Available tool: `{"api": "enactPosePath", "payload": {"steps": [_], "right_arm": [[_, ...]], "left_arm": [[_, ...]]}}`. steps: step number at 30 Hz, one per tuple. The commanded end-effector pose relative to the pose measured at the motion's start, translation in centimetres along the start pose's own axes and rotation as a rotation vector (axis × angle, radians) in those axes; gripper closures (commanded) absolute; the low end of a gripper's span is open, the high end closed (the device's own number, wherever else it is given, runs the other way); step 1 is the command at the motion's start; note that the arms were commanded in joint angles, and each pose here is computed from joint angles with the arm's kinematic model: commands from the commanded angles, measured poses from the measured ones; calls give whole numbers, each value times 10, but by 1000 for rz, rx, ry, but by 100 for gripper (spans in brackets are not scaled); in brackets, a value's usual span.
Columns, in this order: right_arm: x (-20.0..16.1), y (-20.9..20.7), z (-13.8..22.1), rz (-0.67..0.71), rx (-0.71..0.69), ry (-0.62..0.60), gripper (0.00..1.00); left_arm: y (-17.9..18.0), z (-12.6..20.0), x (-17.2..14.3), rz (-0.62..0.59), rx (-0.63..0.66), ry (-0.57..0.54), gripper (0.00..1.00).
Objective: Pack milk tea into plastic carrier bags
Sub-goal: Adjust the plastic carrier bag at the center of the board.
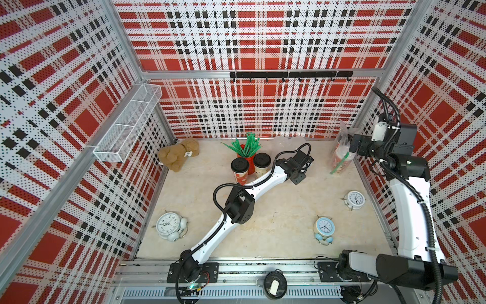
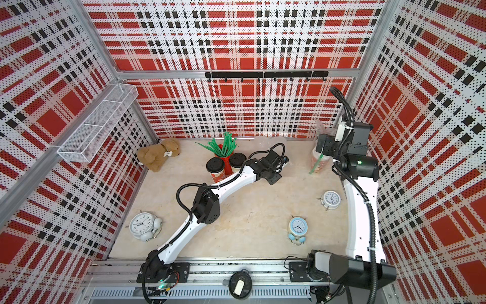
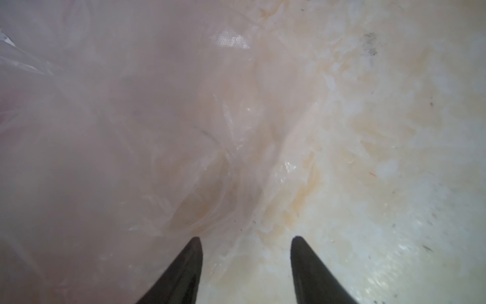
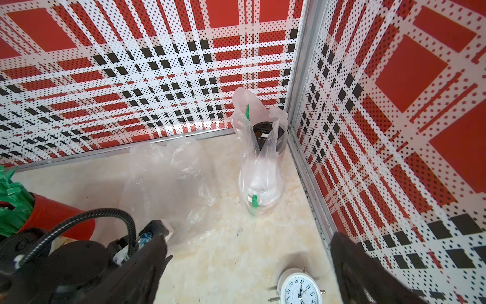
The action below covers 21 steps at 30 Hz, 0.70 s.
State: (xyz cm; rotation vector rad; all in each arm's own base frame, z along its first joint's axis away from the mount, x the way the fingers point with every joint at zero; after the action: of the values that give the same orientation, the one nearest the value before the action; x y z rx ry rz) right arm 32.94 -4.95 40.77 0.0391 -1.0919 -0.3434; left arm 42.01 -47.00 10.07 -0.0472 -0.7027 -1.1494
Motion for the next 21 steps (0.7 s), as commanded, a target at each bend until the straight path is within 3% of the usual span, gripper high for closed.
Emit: {"api": "enactPosePath", "payload": {"steps": [1,6,14,21], "right_arm": [[10,6,13,-8,41,-69,0],[12,7,19,-6,47,-82,0],[11,6,23,-8,46,-89,0],[13,5,29,5,36,-100,0]], "left_arm": [[-4,-16,4,11,12,-31,43],[-13,-29,-4,-1,-11,-16,44],[2,-33,-15,62,-34,11,45],[7,-35,-19,96,-86,6,67]]}}
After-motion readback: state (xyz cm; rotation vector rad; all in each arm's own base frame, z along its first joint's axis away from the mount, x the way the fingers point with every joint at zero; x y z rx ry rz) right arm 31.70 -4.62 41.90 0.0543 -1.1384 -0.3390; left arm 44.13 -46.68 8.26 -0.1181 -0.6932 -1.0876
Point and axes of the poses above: each gripper's point midway between its finger pads, its own z axis back along the fingers, its own y axis along the line the jaws close on, x = y × z, the point moved 4 cm from there along z, back along the fingers, and after that the axes turned 11 degrees about -z, right-handed, at the moved point
